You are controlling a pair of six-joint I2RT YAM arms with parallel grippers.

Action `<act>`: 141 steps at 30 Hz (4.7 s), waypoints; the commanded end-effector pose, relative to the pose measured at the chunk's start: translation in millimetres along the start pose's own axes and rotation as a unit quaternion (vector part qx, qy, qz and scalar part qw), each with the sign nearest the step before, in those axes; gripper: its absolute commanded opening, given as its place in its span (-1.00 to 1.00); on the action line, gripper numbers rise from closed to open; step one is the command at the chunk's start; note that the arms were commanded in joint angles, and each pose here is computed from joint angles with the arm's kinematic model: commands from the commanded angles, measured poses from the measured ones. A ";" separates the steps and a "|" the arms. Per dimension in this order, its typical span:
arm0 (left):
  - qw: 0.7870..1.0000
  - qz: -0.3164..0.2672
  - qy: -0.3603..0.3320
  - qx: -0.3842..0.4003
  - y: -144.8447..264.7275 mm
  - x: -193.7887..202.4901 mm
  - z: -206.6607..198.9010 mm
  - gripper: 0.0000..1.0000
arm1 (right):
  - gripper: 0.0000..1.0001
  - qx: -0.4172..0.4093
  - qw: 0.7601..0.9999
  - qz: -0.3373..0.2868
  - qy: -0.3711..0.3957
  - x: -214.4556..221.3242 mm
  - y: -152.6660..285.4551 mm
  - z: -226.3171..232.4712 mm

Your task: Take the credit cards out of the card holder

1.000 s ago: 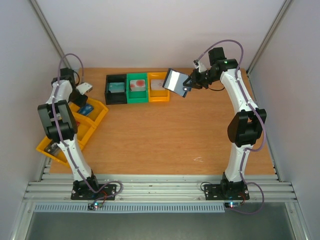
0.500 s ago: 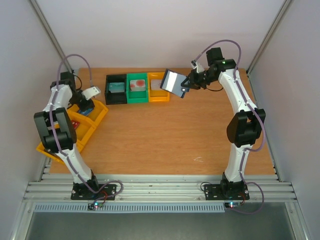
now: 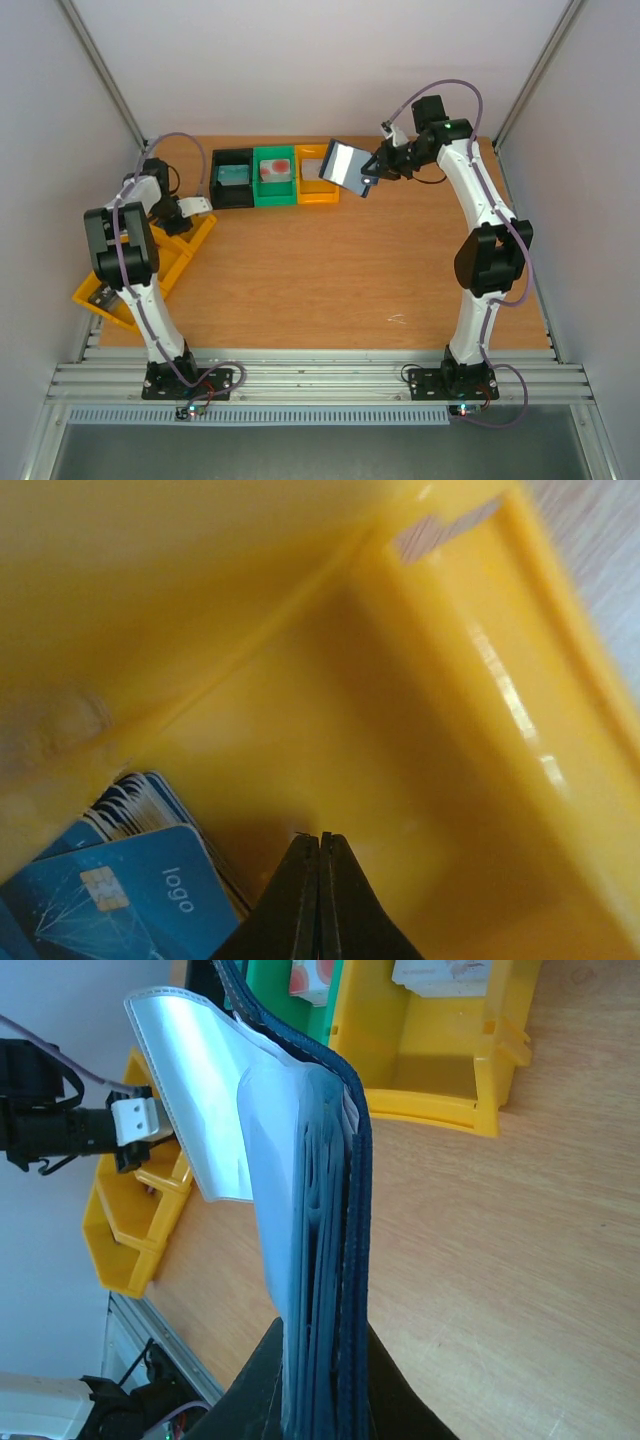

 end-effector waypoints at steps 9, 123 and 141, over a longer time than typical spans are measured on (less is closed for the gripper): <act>0.991 0.077 -0.004 -0.107 -6.4 12.3 32.0 -0.97 | -0.97 -0.006 1.000 -0.007 0.021 11.5 14.7 15.2; 0.760 -0.644 0.029 0.082 235.4 -186.9 -251.7 0.94 | -0.98 -0.124 0.936 -0.023 0.329 231.5 -0.1 162.0; 0.760 -0.645 0.042 0.061 237.4 -185.0 -250.1 -0.99 | -0.17 -0.157 0.911 -0.039 0.380 247.7 26.1 154.8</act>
Point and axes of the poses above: each gripper's point midway between its finger pads, its own y axis back along the fingers, its own z axis along the line the jaws close on, x = y × z, the point moved 8 cm from there along y, back along the fingers, and after that the axes turned 13 degrees about -y, right-handed, at the moved point
